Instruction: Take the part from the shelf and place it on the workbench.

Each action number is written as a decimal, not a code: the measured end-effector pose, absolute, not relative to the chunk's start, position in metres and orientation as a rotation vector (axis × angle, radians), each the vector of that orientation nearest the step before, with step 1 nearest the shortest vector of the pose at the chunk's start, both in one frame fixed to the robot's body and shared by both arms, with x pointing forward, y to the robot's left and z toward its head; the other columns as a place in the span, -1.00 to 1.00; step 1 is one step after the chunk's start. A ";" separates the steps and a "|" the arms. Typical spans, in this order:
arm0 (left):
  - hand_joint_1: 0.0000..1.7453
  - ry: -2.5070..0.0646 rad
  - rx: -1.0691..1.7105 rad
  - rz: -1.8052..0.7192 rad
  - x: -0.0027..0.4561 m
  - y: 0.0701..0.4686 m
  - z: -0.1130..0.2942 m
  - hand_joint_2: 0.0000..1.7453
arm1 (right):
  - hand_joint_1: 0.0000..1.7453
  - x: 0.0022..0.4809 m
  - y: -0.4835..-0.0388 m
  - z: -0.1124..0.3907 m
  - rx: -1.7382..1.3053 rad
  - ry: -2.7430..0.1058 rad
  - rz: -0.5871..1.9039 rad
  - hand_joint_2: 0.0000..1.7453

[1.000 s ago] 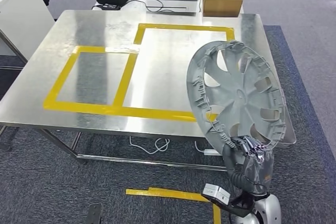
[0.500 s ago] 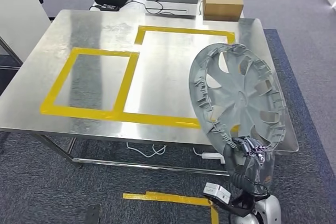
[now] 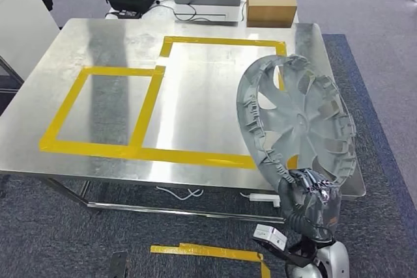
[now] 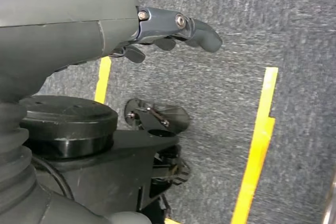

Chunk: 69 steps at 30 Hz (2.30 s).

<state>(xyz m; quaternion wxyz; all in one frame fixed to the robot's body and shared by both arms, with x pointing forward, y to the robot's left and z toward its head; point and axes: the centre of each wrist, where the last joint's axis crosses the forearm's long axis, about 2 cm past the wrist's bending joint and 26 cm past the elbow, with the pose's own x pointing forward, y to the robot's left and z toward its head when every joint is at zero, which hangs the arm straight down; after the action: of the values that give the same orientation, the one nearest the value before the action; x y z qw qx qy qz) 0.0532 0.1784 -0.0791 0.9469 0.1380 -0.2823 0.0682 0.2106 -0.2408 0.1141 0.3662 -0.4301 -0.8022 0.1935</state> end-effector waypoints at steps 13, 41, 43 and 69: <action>-1.00 -0.572 0.284 0.138 0.052 0.180 -0.080 1.00 | 1.00 0.211 -0.240 0.112 -1.098 -2.037 0.485 1.00; -1.00 -0.606 0.275 0.101 0.065 0.184 -0.079 1.00 | 1.00 0.269 -0.255 0.092 -1.032 -1.931 0.549 1.00; -1.00 -0.607 0.276 0.101 0.066 0.184 -0.079 1.00 | 1.00 0.269 -0.254 0.091 -1.030 -1.929 0.553 1.00; -1.00 -0.609 0.275 0.101 0.067 0.184 -0.078 1.00 | 1.00 0.270 -0.259 0.088 -1.032 -1.921 0.587 1.00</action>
<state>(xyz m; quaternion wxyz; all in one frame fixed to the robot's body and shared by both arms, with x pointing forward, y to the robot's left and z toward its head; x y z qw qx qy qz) 0.0668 0.1839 -0.0784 0.9435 0.1348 -0.2985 0.0494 0.2700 -0.2588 0.0877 0.4274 -0.4131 -0.7691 0.2349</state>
